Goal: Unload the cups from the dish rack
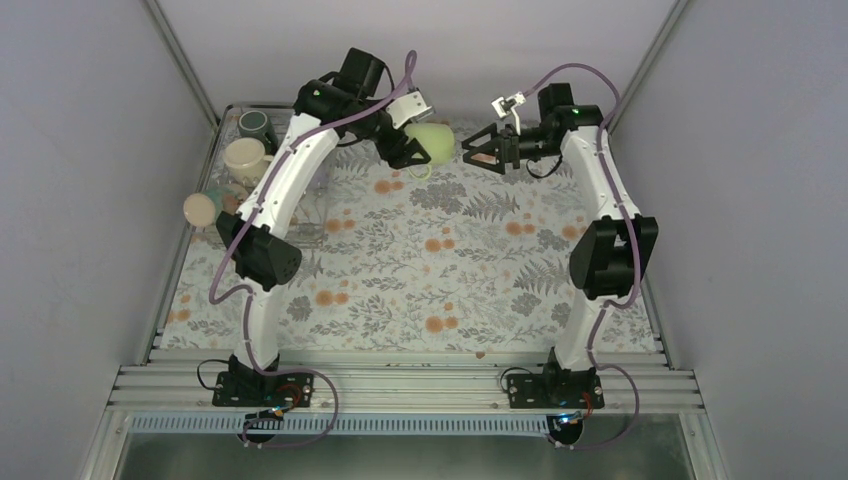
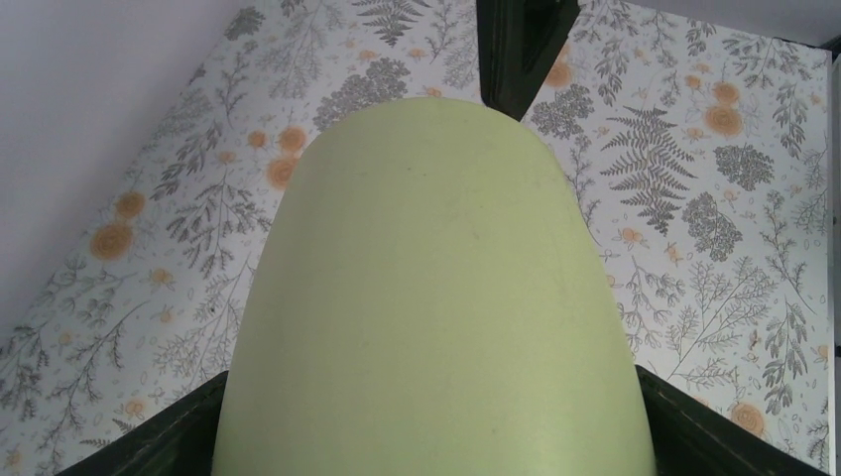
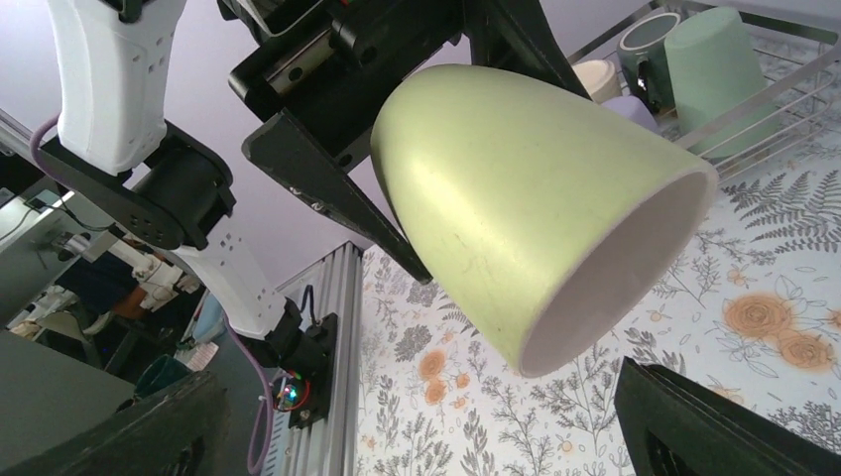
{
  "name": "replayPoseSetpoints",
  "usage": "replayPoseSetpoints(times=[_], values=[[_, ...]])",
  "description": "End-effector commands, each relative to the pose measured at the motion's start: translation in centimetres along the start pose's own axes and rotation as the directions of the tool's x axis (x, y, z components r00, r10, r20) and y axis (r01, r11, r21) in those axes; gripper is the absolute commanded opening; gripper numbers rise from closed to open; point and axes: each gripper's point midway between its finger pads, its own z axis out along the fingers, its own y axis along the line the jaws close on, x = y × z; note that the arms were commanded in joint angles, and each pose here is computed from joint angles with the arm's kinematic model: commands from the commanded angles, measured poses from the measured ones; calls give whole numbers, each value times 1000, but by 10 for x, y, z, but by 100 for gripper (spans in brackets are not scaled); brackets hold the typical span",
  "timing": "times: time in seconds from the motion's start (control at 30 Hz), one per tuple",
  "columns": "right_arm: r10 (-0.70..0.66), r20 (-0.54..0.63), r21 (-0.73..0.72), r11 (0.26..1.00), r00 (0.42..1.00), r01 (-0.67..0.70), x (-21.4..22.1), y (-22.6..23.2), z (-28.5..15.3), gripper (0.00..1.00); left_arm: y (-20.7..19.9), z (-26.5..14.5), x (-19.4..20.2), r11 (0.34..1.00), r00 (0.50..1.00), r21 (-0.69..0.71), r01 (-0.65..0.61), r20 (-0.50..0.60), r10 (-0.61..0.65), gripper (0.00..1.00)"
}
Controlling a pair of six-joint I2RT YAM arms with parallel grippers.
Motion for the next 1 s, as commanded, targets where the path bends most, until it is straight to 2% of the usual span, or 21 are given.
replayPoseSetpoints(times=[0.0,0.27,0.37,0.53,0.6,0.7,0.8,0.83,0.9,0.97], values=[[-6,36,-63,998,999,8,-10,7,1,100,-17,-24,-43,996,987,-11,-90,133,90,30],[22,56,-129,992,998,-14,-21,9,12,99,-25,-11,-55,992,981,-1,-123,150,121,31],[19,59,-154,988,998,-10,-23,14,16,94,-28,-8,-60,991,978,-1,-135,161,134,31],[29,65,-182,983,997,-16,-27,25,18,73,-25,5,-60,990,978,0,-138,155,136,32],[36,71,-192,981,997,-22,-27,28,17,62,-26,6,-62,990,977,1,-142,158,140,35],[28,81,-205,979,996,-11,-30,36,15,36,-28,11,-62,989,978,-2,-149,150,147,39],[24,72,-188,982,997,-10,-31,37,15,6,-29,15,-59,989,980,-2,-147,137,146,44],[26,71,-185,983,997,-13,-30,38,15,3,-29,15,-58,989,980,-5,-147,134,146,48],[25,69,-182,983,997,-12,-29,40,14,3,-27,16,-56,990,982,-13,-143,124,143,65],[14,68,-174,985,998,-2,-29,45,13,3,-26,14,-54,990,984,-27,-139,113,141,77]])
